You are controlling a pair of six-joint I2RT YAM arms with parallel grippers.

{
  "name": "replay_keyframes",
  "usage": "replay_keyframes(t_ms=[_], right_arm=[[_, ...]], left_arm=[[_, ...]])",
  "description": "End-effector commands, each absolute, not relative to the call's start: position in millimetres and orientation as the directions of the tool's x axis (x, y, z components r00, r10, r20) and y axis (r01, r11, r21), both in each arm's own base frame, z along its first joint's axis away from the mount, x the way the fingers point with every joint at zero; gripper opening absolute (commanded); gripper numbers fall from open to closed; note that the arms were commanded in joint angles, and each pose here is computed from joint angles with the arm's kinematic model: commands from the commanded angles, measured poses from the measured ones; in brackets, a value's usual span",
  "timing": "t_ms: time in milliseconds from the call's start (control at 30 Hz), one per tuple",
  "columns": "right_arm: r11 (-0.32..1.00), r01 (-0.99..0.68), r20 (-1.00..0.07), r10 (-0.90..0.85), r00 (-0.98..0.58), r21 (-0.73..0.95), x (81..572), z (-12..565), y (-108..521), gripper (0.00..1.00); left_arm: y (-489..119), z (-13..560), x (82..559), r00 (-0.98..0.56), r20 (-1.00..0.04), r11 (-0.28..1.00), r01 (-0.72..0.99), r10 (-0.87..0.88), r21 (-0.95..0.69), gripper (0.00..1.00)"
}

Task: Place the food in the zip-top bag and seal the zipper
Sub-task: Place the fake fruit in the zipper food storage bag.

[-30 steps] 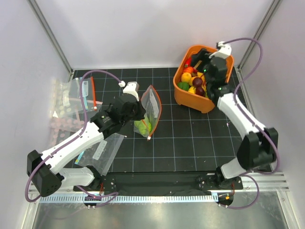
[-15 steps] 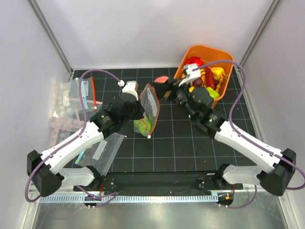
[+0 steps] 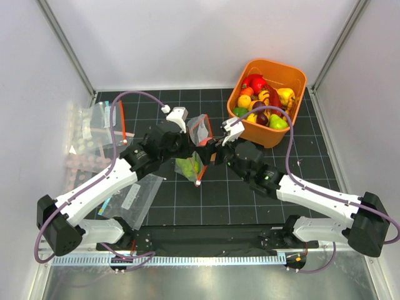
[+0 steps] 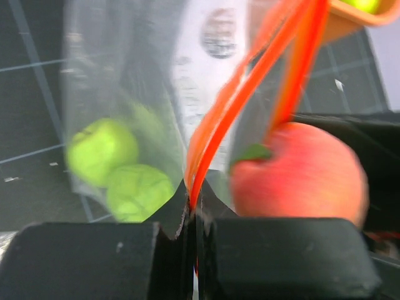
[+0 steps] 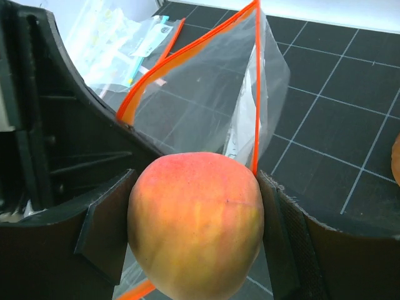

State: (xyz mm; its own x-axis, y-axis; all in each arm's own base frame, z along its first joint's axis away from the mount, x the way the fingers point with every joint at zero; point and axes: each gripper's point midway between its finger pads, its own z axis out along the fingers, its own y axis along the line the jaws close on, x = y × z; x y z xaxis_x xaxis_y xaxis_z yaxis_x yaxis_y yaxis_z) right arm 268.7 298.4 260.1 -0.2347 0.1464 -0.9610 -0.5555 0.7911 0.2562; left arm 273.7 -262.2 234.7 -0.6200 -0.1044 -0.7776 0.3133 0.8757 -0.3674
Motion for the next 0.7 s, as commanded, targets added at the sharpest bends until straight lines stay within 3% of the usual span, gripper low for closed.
replay_keyframes(t_ms=[0, 500, 667], right_arm=[[0.781, -0.555, -0.959, 0.225, -0.175, 0.285, 272.8, 295.6, 299.7, 0.37], [0.866, -0.409, -0.958, 0.256, -0.129, 0.286, 275.9, 308.7, 254.6, 0.37], [0.895, -0.356, -0.963, 0.244, -0.117, 0.270, 274.7, 313.9, 236.9, 0.36]], left_arm=[[-295.7, 262.7, 262.6, -0.618, -0.780, 0.763, 0.458, -0.096, -0.457, 0.00], [-312.9, 301.9, 228.4, -0.587, -0.802, 0.568, 0.624, -0.113, -0.536, 0.00], [-318.4, 297.8, 228.6, -0.609, -0.786, 0.558, 0.617, -0.108, -0.555, 0.00]])
